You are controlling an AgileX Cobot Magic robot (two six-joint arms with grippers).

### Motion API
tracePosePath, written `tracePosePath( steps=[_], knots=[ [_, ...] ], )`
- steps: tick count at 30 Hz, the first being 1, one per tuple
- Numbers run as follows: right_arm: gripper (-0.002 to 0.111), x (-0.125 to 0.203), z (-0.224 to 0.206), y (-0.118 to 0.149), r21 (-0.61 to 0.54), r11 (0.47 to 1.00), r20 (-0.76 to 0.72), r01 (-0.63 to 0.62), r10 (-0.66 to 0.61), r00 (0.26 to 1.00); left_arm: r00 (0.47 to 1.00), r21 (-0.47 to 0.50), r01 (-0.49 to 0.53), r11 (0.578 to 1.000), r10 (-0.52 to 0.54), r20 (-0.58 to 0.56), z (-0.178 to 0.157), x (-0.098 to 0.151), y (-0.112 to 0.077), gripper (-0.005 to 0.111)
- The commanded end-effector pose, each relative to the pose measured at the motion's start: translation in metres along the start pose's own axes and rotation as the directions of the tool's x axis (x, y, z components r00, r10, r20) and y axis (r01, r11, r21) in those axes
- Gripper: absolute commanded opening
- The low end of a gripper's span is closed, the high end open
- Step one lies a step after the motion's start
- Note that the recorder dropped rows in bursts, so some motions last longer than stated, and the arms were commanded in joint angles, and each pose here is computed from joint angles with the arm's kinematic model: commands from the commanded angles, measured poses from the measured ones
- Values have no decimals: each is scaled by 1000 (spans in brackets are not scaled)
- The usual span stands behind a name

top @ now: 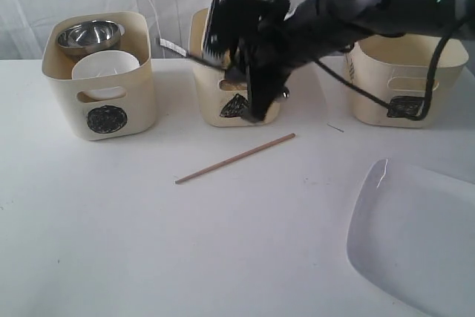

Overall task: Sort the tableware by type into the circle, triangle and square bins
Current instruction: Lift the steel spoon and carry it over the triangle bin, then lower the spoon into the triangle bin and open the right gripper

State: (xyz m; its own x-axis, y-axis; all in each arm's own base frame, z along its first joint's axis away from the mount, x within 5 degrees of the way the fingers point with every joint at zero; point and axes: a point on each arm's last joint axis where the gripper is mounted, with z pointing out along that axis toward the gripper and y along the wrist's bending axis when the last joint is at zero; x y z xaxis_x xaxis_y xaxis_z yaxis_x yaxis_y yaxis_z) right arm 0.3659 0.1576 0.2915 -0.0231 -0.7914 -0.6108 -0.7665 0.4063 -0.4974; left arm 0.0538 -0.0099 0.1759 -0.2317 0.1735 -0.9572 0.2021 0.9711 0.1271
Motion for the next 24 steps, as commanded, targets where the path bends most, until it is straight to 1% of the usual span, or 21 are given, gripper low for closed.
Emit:
tracePosePath(
  steps=[1, 2, 6, 10, 17, 21, 24],
  knots=[
    [0, -11, -14, -28, 253, 889, 210, -381, 334, 919, 1000, -1, 3, 1000, -3, -2, 0, 1, 0, 0],
    [0, -11, -14, -33, 282, 853, 256, -440, 375, 891, 1000, -1, 3, 1000, -3, -2, 0, 1, 0, 0],
    [0, -10, -12, -44, 346, 750, 381, -565, 437, 814, 1000, -1, 3, 1000, -3, -2, 0, 1, 0, 0],
    [0, -4, 1, -47, 371, 712, 415, -596, 447, 792, 1000, -1, 3, 1000, -3, -2, 0, 1, 0, 0],
    [0, 3, 30, -53, 377, 688, 419, -620, 471, 777, 1000, -1, 3, 1000, -3, -2, 0, 1, 0, 0],
    [0, 4, 46, -59, 386, 704, 413, -596, 445, 794, 1000, -1, 3, 1000, -3, -2, 0, 1, 0, 0],
    [0, 4, 58, -64, 389, 703, 417, -595, 441, 795, 1000, -1, 3, 1000, -3, -2, 0, 1, 0, 0]
  ],
)
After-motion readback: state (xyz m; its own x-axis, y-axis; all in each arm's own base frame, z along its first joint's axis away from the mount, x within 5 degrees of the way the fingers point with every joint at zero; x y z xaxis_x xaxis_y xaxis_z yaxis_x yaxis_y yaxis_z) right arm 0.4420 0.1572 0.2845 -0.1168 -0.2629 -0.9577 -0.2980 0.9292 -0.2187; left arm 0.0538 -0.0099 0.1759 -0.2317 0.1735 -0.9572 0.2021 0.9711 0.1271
